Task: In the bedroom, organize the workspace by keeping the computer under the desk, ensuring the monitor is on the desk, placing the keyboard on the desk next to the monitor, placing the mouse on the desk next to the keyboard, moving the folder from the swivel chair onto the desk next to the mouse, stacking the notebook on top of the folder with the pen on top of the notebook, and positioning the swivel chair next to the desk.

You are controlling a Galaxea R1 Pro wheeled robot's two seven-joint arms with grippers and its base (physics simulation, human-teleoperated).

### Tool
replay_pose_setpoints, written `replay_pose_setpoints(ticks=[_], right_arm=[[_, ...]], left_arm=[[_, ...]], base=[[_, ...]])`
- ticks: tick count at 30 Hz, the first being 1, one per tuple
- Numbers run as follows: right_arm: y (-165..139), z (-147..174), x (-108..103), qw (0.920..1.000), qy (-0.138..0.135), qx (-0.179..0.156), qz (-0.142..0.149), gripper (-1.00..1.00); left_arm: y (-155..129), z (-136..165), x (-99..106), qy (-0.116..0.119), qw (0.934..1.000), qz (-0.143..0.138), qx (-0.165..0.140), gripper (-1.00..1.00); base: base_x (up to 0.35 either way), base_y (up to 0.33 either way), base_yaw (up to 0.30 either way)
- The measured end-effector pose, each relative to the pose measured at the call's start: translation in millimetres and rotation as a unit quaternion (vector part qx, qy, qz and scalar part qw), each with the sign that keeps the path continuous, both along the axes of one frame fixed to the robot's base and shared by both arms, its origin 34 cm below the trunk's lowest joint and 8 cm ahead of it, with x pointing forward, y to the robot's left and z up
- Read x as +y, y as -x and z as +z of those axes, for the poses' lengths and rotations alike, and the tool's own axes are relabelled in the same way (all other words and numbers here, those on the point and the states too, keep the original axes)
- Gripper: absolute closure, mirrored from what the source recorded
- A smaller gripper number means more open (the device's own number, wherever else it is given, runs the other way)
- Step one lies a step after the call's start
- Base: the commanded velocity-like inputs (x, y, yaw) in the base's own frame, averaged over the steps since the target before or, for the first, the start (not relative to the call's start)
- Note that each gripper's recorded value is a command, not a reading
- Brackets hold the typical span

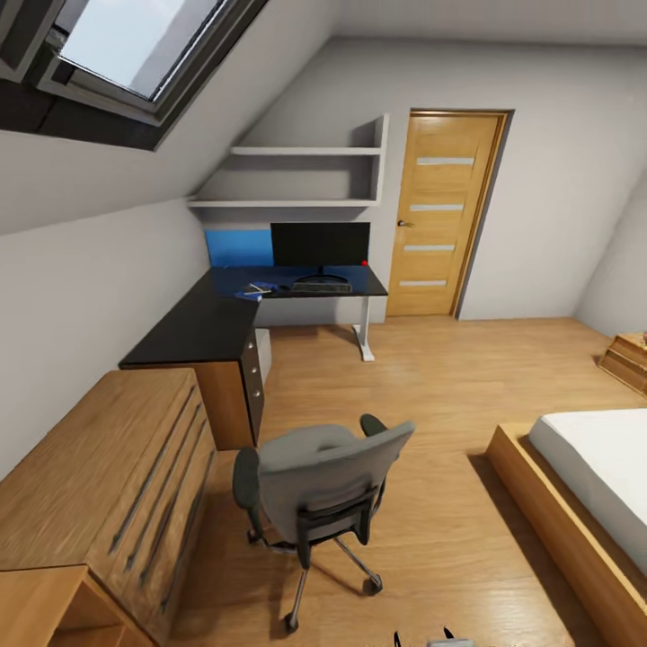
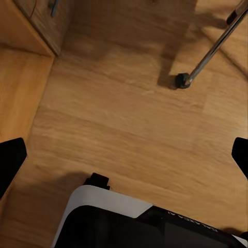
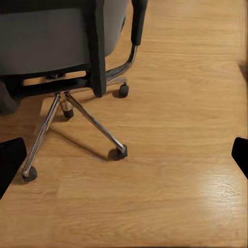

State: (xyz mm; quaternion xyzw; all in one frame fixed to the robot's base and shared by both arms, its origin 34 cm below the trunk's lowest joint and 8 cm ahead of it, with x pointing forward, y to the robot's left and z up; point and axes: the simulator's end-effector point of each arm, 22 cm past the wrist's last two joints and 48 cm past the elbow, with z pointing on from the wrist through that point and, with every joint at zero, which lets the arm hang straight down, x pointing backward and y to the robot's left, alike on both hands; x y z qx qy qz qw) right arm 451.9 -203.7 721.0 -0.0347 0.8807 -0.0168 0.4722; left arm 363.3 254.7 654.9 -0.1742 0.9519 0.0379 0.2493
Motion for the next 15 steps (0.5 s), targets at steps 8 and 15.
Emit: replay_pose_setpoints(ticks=[8, 15], right_arm=[[-0.1, 0.4, 3.6, 1.0000, -0.002, 0.000, 0.002, -1.00], [-0.3, 0.5, 4.5, 1.0000, -0.002, -0.001, 0.004, -1.00]], left_arm=[[0.0, 0.0, 0.6, 0.000, 1.0000, 0.000, 0.000, -1.00], [0.0, -0.1, 0.1, 0.000, 1.0000, 0.000, 0.000, -1.00]], base=[[0.000, 0.096, -0.105], [-0.037, 0.070, -0.016]])
